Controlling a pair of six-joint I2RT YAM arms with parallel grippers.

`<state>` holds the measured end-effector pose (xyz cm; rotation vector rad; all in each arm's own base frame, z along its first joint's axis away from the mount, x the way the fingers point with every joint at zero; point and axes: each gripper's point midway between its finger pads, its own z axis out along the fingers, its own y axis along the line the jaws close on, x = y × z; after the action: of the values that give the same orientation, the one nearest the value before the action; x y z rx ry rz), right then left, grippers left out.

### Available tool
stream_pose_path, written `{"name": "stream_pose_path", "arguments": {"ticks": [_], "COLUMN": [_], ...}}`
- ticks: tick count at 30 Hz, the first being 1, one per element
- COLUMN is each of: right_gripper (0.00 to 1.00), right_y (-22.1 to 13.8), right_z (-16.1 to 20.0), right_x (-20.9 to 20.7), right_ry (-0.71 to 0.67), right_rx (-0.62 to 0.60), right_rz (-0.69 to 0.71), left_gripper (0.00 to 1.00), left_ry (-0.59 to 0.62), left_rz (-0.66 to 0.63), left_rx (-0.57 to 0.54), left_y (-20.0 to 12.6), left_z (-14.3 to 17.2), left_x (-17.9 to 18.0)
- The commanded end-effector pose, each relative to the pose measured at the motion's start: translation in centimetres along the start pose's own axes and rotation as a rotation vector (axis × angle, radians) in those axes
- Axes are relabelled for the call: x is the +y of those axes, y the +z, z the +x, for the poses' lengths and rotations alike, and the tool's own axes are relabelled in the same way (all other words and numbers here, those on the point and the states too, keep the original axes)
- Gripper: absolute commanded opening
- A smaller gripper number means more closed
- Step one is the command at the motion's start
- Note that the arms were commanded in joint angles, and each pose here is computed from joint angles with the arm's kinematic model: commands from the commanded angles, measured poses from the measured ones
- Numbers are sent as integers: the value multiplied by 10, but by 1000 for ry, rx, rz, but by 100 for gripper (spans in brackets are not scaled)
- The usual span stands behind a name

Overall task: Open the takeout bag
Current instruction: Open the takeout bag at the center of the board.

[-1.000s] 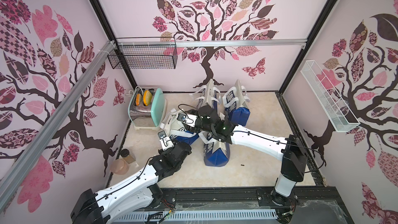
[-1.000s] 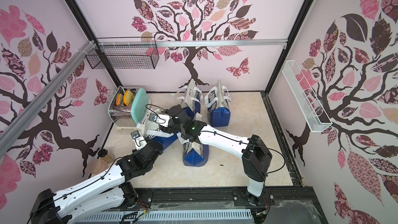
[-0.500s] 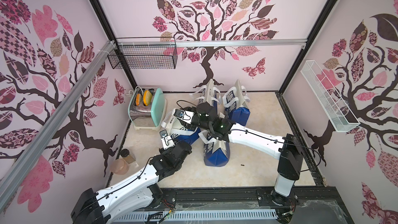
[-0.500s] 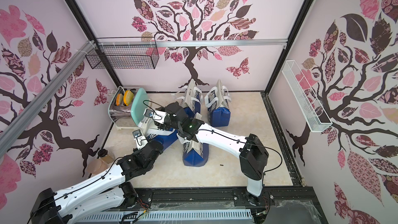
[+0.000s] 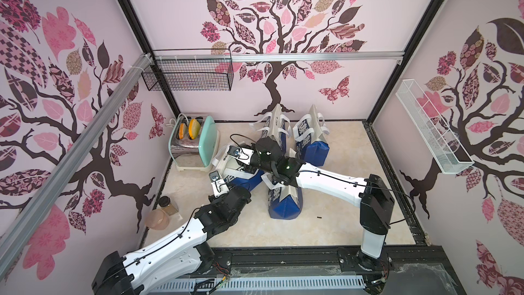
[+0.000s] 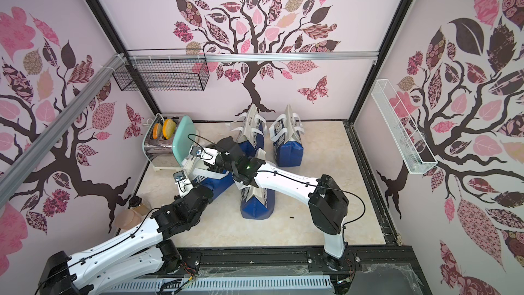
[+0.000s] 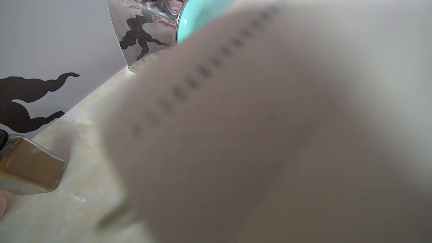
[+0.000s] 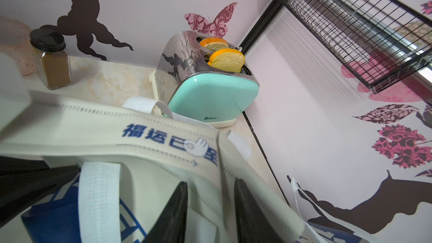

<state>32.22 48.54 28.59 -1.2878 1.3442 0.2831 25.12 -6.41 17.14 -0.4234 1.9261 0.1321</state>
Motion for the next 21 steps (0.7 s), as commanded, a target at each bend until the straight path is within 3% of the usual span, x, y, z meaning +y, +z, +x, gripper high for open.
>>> {"name": "stream_pose_path", "arguments": {"ticks": [1, 9, 10, 12, 17, 21], "right_gripper": [36, 24, 19, 0, 0, 0], "right_y": [1, 8, 10, 13, 5, -15], "right_z": [2, 2, 1, -1, -9, -25], "right_x": [1, -16, -21, -29, -63, -92], "right_ry": [16, -4, -11, -31, -209, -304], "right_rx": [7, 24, 27, 39, 110, 140], "right_rz": [12, 103, 121, 159, 363, 492], "left_gripper": [0, 0, 0, 0, 0, 0], "left_ry": [72, 80, 79, 85, 117, 158], "left_rz": [-6, -4, -5, -5, -66, -137], "left_rx": [48, 54, 55, 58, 94, 190], "left_y": [-1, 0, 0, 0, 0, 7], "left_z": [13, 15, 15, 16, 20, 35], "left_x": [7, 7, 7, 7, 15, 21]}}
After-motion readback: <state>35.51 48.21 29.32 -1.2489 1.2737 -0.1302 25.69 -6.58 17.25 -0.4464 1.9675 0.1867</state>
